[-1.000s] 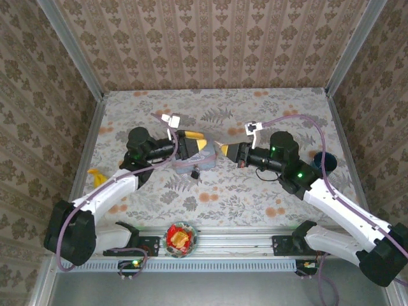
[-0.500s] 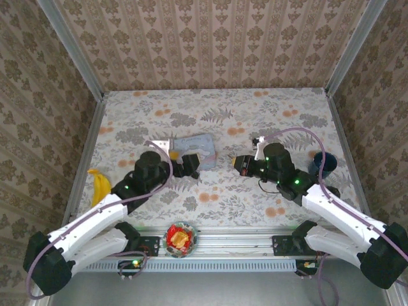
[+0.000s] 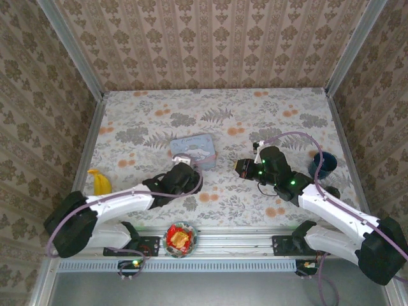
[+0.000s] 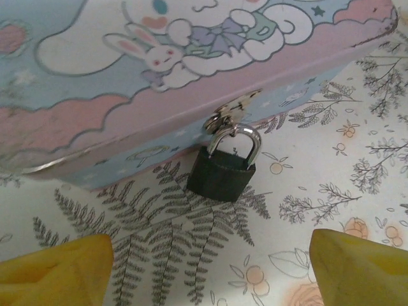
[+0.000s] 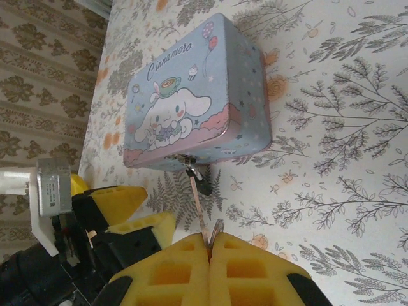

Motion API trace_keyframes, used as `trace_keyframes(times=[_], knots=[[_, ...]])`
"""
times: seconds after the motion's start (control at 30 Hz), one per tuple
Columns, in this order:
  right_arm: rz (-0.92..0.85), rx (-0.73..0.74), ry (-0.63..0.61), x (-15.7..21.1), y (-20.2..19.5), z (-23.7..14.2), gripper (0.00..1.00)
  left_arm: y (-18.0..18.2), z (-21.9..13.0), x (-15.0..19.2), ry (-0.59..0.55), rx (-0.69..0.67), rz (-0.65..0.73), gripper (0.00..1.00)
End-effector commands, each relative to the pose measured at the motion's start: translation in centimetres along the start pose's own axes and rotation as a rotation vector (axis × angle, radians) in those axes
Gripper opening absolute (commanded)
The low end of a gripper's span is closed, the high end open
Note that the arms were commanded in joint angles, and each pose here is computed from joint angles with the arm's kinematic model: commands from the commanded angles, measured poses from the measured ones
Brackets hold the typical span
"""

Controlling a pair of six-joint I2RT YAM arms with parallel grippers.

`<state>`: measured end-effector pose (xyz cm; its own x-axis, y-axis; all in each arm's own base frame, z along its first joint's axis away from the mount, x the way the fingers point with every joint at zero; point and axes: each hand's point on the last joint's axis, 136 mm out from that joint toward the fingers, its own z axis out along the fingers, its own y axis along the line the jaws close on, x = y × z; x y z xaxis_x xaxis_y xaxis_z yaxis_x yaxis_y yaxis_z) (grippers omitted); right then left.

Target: Unlock a padlock with a key

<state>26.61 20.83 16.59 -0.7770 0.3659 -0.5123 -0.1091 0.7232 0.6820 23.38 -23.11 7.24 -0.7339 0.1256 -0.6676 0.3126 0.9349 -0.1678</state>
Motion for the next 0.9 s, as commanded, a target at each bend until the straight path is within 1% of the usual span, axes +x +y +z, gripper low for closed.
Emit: trace_keyframes(times=[0.0, 0.1, 0.23, 0.43, 0.63, 0.87], knots=[[0.022, 0.057, -0.043, -0.4, -1.5, 0.0, 0.00, -0.6, 0.5, -0.7, 0.017, -0.015, 0.030, 0.78], [0.025, 0.061, -0.056, -0.5, -1.8, -0.1, 0.00, -0.3, 1.4, -0.3, 0.052, -0.041, 0.030, 0.77], [0.032, 0.077, -0.071, -0.6, -2.3, -0.3, 0.00, 0.4, 2.7, -0.6, 0.072, -0.075, 0.047, 0.76], [0.028, 0.085, -0.102, -1.1, -2.5, -0.5, 0.00, 0.8, 4.1, -1.9, 0.057, -0.118, 0.081, 0.66], [0.032, 0.116, -0.128, -1.3, -3.3, -0.6, 0.00, 1.6, 5.3, -2.5, 0.055, -0.138, 0.058, 0.63], [0.004, 0.131, -0.102, -1.2, -3.3, 0.1, 0.00, 1.5, 6.3, -2.8, 0.054, -0.135, 0.031, 0.60]])
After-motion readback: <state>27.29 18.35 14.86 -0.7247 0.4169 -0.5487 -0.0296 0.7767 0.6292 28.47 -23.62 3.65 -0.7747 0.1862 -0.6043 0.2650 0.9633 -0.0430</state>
